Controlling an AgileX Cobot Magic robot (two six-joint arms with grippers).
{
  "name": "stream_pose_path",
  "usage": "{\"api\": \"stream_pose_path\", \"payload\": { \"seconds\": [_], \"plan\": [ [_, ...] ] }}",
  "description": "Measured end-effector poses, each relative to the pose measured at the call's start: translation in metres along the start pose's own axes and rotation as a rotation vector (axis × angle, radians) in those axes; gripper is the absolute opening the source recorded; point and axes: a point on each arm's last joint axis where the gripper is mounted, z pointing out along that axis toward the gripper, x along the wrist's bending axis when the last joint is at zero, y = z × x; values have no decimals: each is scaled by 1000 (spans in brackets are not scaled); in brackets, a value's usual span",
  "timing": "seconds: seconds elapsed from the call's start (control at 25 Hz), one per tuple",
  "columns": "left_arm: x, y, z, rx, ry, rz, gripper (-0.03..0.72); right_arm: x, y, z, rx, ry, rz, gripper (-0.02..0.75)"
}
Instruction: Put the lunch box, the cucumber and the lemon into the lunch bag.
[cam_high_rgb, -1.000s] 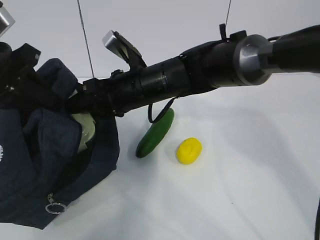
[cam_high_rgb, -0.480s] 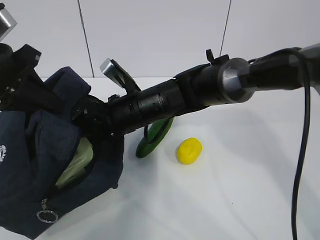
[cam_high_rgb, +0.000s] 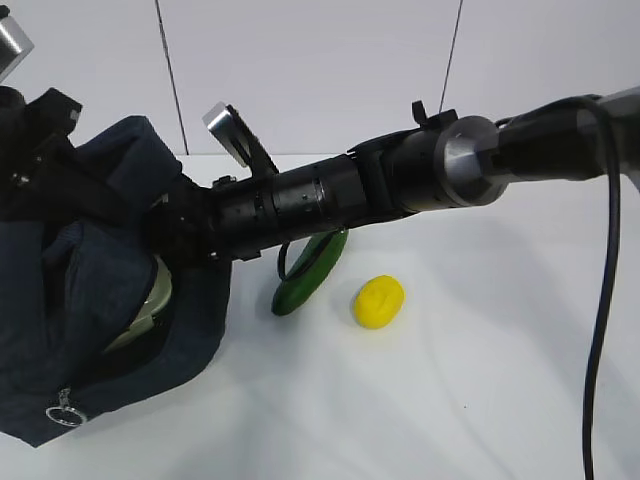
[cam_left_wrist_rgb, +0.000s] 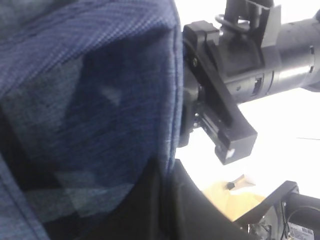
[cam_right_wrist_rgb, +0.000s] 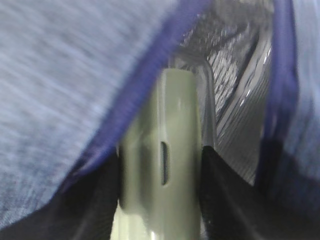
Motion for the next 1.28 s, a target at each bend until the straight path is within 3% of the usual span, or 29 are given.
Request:
{"api": "stream_pose_path", "payload": {
  "seconds": [0.36, 0.76, 1.04, 1.28],
  "plan": [
    [-1, -2, 0, 19, -7, 1, -6, -2, 1, 0, -13, -24, -101, 358],
    [-1, -2, 0, 24, -7, 1, -6, -9, -5, 0, 60, -89, -214, 358],
    [2, -3, 0, 34, 23, 22, -6, -4, -6, 0, 79, -46, -240, 435],
    [4, -3, 0, 35, 40, 32, -6, 0, -9, 0, 111, 3, -251, 449]
  ]
}}
